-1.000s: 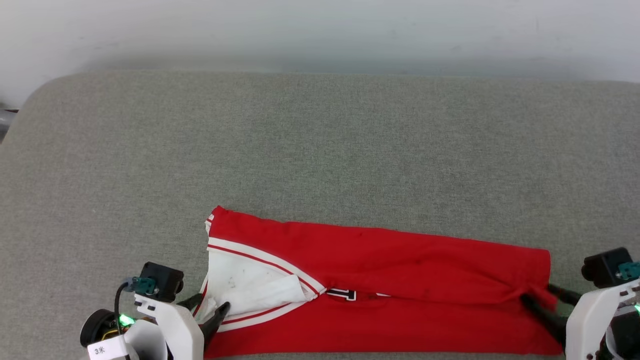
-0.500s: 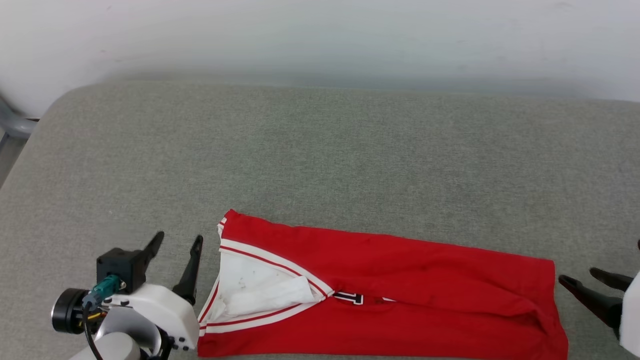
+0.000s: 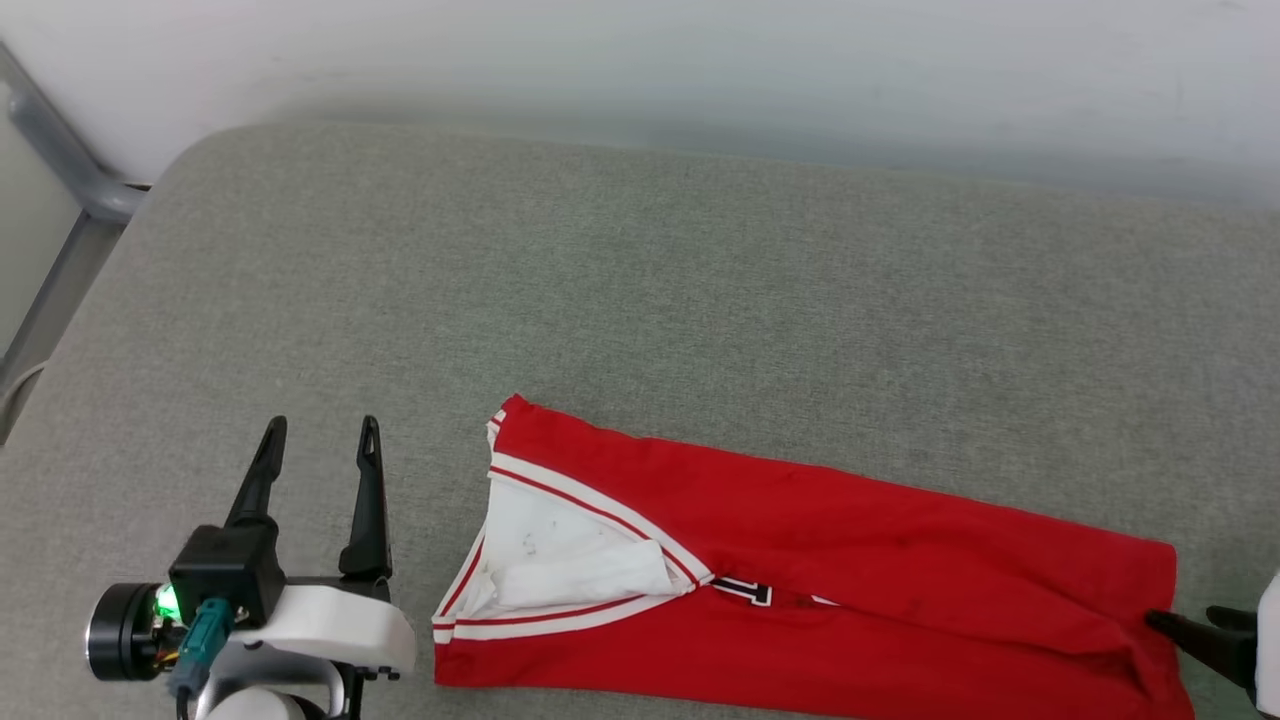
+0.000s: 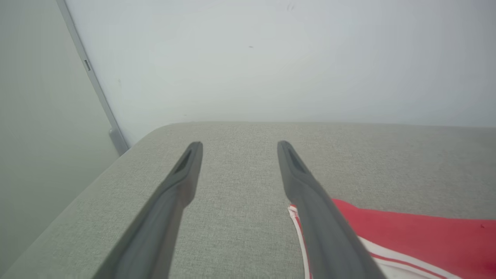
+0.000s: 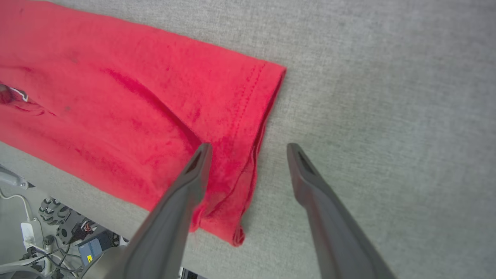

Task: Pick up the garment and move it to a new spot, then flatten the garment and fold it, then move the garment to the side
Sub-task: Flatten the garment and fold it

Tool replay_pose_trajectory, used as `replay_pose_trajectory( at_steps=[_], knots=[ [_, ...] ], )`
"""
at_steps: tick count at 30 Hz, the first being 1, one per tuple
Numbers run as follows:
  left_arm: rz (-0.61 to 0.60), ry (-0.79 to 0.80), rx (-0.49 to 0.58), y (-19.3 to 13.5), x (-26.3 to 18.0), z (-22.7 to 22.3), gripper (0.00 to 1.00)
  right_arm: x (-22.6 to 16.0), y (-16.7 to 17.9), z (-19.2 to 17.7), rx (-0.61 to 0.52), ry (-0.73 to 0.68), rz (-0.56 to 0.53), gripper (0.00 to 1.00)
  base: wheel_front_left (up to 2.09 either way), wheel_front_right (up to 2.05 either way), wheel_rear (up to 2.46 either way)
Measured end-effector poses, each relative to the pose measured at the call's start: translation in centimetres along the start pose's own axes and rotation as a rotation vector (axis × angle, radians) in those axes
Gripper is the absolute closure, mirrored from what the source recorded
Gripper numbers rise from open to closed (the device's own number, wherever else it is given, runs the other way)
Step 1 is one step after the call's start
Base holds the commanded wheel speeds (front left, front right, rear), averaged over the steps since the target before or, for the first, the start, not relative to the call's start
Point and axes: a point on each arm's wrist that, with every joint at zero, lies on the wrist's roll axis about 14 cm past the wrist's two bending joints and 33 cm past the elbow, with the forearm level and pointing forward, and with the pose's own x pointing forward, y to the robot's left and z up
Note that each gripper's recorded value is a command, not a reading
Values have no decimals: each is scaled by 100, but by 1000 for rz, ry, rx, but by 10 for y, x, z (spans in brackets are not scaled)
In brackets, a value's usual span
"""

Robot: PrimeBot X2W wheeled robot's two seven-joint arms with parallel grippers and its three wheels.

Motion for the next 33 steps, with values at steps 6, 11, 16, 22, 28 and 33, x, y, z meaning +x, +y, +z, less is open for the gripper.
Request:
replay_pose_trajectory(
  at_steps=[6, 11, 16, 22, 28, 33],
  knots=[
    [61, -21, -2, 8, -9, -2, 0, 21, 8, -12, 11, 65, 20, 0, 0, 0, 0],
    [98, -28, 5, 13, -16, -5, 0, 36, 14, -20, 21, 95, 36, 0, 0, 0, 0],
    [119, -34, 13, 15, -22, -7, 0, 44, 20, -31, 25, 129, 57, 0, 0, 0, 0],
    [115, -31, 22, 12, -24, -12, 0, 48, 27, -32, 30, 112, 83, 100, 0, 0, 0],
    [118, -18, 35, 14, -26, -18, 0, 49, 39, -29, 44, 69, 130, 100, 0, 0, 0],
    [114, -25, 46, 15, -26, -16, 0, 42, 32, -20, 52, 19, 122, 100, 0, 0, 0]
  ],
)
